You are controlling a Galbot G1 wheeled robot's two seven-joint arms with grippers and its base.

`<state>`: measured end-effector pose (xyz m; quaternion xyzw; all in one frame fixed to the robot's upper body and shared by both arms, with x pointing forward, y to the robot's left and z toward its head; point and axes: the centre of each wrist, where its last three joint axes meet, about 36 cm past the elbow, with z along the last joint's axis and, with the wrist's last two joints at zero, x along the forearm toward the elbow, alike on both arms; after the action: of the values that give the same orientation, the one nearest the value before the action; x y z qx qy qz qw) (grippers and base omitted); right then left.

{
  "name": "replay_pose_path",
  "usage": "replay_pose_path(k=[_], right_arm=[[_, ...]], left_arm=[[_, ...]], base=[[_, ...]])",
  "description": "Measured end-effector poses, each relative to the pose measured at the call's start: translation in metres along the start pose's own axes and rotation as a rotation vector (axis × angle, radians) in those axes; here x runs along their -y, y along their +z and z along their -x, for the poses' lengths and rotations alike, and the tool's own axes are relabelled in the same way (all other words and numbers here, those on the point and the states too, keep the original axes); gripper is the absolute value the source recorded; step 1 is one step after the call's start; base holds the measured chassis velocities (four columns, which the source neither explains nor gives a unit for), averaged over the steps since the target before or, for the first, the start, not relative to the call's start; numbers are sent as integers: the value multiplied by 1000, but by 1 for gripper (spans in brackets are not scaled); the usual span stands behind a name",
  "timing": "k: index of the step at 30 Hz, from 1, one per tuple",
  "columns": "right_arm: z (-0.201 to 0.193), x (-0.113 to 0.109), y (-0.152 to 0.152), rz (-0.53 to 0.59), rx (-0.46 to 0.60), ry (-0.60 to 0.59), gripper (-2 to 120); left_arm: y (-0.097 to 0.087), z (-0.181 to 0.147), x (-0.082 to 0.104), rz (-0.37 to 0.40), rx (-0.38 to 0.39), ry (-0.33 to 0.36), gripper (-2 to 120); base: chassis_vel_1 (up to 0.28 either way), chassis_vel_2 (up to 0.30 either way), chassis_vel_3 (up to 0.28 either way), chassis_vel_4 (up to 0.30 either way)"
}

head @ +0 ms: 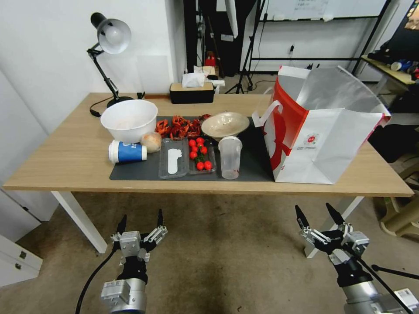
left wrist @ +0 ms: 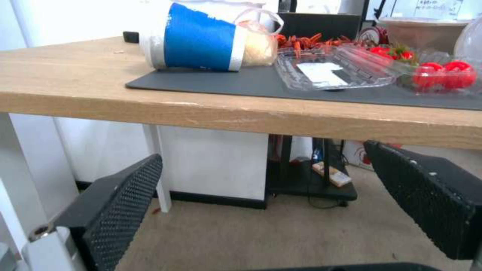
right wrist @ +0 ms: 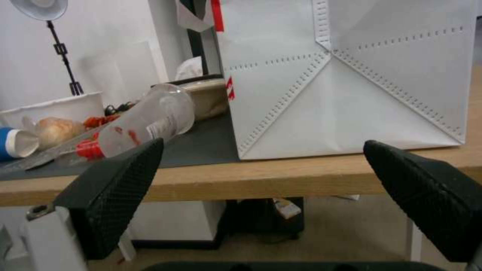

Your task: Pick up the food delivery bag from the floor and place it on the table.

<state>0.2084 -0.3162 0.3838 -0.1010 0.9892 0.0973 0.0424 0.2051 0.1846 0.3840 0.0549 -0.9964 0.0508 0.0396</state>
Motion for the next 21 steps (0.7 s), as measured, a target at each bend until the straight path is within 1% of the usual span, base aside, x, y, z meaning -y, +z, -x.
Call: replay_pose_path(k=[21], right_arm=[[1,-1,0,4,-1,4,100]], left_arm=[[1,-1,0,2,-5,-5,100]], base=[[0,0,0,0]])
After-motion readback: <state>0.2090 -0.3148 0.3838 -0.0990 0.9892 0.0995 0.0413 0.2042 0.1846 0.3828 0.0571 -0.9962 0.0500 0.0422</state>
